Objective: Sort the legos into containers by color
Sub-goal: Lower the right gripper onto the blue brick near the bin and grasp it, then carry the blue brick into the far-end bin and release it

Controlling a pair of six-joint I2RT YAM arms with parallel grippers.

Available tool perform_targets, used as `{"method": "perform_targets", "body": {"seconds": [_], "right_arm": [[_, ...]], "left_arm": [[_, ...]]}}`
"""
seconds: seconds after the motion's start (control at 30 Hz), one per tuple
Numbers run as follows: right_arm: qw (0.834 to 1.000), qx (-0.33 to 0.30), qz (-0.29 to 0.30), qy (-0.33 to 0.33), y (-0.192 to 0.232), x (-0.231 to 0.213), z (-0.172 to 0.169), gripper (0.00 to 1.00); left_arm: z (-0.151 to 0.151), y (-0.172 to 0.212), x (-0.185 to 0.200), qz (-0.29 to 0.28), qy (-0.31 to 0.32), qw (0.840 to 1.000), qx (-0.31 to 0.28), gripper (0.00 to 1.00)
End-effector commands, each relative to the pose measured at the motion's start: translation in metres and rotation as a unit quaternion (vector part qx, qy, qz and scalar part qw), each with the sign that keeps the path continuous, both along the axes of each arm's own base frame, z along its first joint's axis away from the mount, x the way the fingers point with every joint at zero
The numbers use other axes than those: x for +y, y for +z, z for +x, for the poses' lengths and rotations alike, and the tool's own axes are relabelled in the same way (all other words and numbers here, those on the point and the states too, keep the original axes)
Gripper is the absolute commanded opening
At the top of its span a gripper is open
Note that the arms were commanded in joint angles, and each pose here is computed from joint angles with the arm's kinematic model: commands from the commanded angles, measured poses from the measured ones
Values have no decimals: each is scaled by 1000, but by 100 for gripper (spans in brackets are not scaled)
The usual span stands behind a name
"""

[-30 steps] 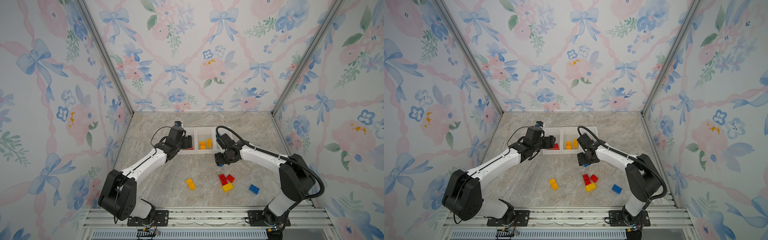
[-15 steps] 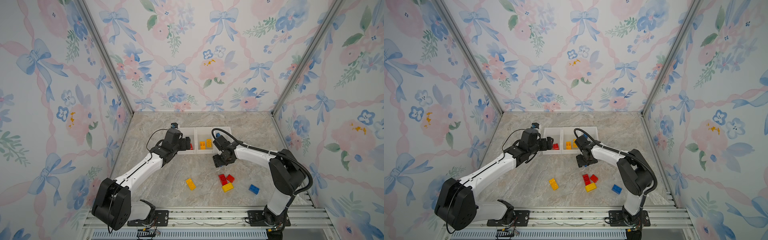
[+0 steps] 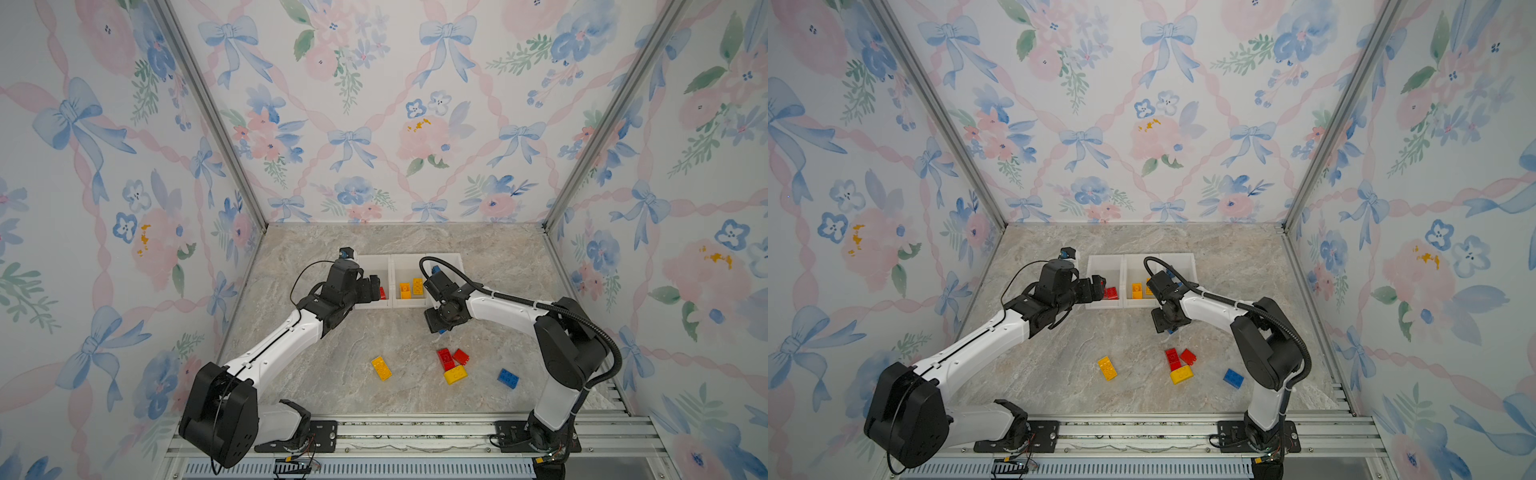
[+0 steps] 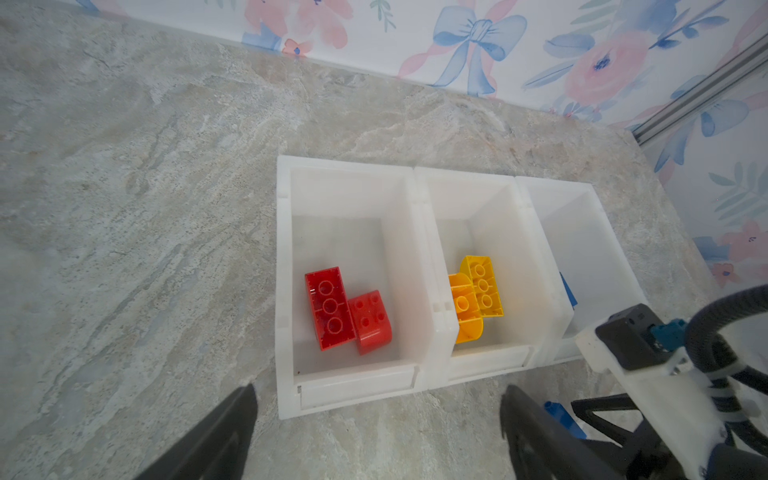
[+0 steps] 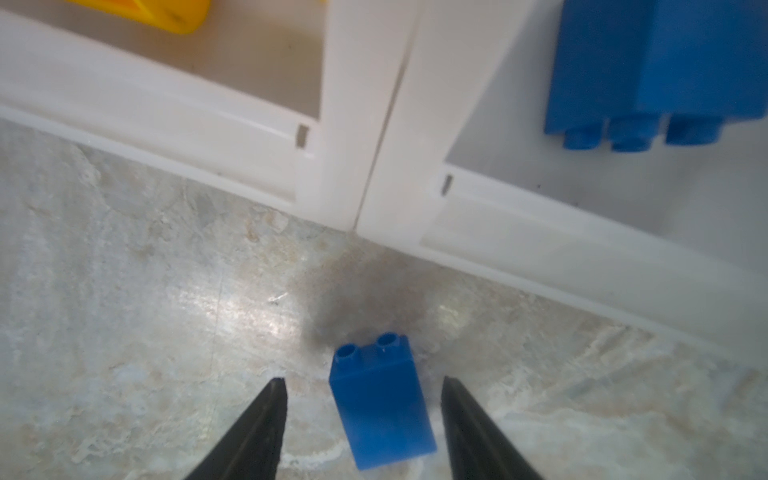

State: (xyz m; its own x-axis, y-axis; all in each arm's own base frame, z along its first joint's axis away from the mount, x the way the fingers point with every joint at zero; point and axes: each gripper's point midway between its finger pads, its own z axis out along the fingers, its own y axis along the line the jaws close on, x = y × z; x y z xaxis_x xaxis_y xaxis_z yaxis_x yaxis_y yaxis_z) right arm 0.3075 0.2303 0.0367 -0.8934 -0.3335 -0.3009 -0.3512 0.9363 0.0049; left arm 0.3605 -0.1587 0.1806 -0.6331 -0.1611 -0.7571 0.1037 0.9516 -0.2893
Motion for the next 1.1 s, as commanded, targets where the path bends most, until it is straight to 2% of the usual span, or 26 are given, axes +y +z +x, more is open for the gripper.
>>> {"method": "perform_targets", "body": {"seconds": [0.0,0.5,0.7,0.9,1.07], "right_arm": [[1000,5,-24,6,-14,-5,-6,61],[999,12,-36,10,-23,-10,-12,53],[999,13,-39,12,-25,-9,-14,47],[999,10,-39,13,-21,-8,-14,35],[999,3,-33,11,-10,-8,-17,31]], "left_arm": [[0,3,5,-8,12,1000,-5,94],[-3,4,5,-16,15,1000,-5,95],[-4,7,5,-18,17,1000,-8,95],[-5,8,6,-21,19,1000,-10,95],[-7,10,7,-22,20,999,-12,95]]}}
